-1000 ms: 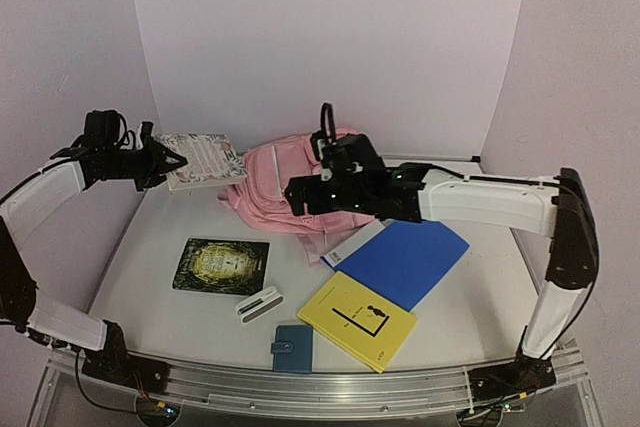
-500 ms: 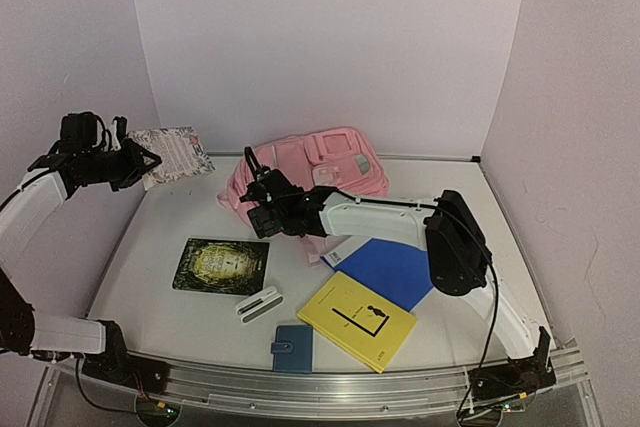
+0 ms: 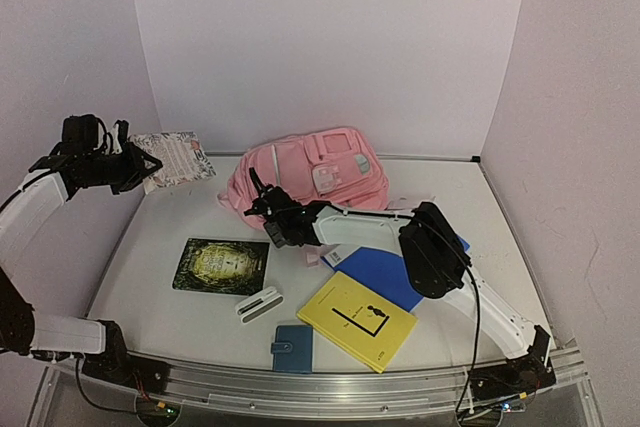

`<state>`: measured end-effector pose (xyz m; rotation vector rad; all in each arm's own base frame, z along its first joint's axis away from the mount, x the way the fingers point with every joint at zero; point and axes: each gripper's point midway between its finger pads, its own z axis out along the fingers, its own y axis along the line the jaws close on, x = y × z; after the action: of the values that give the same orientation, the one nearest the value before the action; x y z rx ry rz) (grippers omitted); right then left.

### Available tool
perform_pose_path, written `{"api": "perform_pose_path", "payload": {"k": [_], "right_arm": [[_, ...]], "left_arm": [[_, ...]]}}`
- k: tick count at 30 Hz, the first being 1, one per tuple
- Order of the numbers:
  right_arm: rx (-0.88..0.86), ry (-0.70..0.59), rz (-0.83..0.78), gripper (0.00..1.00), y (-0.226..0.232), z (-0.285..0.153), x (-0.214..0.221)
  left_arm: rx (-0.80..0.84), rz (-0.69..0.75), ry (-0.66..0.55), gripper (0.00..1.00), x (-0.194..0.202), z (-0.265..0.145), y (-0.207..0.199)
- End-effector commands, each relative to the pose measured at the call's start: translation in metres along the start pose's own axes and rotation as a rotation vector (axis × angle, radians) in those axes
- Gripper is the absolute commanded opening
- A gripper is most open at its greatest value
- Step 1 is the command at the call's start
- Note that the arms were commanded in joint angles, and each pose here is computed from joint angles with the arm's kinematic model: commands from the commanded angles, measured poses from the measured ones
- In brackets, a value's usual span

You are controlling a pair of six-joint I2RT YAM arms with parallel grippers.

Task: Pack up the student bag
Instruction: Place the book in the student bag.

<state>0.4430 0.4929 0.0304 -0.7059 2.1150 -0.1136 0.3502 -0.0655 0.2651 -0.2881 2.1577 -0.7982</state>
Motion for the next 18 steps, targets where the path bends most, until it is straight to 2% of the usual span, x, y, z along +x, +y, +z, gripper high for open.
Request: {"api": "perform_pose_path", "payload": {"k": [1,4,6,13,18], "right_arm": [[0.087,0.030,-0.005,0.31,-0.026,0.018,0.012],[0.118,0.031,0.002,0.07,-0.041,0.011,0.011],[0.123,0.023,-0.002,0.00,-0.048,0.001,0.010],[0.160,-0.067,0.041,0.00,-0.094,-0.066,-0.016],[0.154,-0.046,0.029,0.00,-0.116,-0.100,0.007]], "left_arm": [[0.076,0.095,-0.082,0.00,-0.021,-0.010,-0.023],[0.066,0.100,-0.083,0.00,-0.021,-0.010,-0.022],[0.055,0.101,-0.082,0.00,-0.021,-0.009,-0.019],[0.044,0.103,-0.077,0.00,-0.020,-0.007,-0.016],[0.055,0.103,-0.069,0.00,-0.018,-0.006,-0.017]]}}
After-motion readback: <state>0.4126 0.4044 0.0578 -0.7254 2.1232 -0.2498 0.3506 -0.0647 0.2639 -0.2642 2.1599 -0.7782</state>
